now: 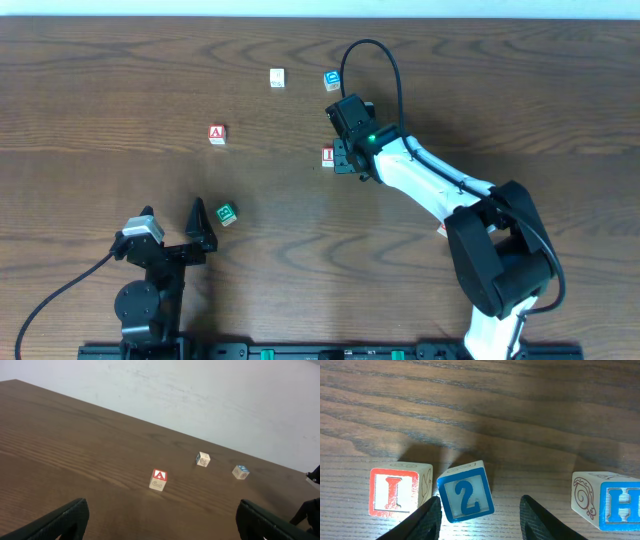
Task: Spell out Ai2
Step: 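Lower the blue 2 block beside the I and open the gripper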
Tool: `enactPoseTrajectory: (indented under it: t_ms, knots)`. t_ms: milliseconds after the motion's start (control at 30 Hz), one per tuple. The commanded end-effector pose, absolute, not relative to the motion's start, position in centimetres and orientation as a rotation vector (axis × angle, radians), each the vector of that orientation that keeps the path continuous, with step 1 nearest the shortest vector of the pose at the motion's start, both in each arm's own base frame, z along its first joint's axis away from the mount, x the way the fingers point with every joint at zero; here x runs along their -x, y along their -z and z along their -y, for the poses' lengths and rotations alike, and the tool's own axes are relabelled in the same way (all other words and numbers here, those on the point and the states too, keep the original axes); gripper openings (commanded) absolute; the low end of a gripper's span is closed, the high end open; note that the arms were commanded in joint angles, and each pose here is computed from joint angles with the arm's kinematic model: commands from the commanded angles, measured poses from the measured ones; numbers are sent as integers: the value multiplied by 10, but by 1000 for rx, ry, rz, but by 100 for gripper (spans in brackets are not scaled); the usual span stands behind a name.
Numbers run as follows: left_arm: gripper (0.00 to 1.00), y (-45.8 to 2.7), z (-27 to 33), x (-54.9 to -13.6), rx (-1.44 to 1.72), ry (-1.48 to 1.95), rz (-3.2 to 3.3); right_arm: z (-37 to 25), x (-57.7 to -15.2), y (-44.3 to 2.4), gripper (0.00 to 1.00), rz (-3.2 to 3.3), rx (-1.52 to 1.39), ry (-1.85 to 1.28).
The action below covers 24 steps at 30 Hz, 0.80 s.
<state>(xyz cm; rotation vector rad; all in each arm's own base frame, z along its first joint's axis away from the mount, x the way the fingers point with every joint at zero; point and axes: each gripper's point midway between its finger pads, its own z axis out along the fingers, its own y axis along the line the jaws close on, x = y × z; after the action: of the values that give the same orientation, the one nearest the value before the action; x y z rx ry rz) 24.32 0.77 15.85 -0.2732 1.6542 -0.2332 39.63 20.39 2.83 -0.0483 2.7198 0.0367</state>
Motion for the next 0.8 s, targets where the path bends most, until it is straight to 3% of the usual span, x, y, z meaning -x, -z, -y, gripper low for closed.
enactPoseTrajectory:
  t_ms: [0,400,467,533,567,667,767]
  knots:
    - [95,-139,-10,-244,299,227,-1697,-203,-394,-24,50,-2720,44,-6]
    - [95,-139,-10,-244,299,228,-1697,-208,-408,-57,47,-2660,34,-41]
    - [95,-139,-10,-244,299,228,-1697,-203,-413,-69,37,-2647,19,-46]
    - [95,-139,-10,-244,299,228,-1697,-199,-415,-74,36,-2640,2,-48]
    - [95,-139,-10,-244,299,228,-1697,-194,-416,-77,31,-2638,-11,-45]
    - [95,-139,-10,-244,299,228,-1697,-182,-417,-74,1,-2657,-38,-22]
    - [95,-139,-10,-244,299,228,-1697,-174,-416,-64,2,-2686,-9,13]
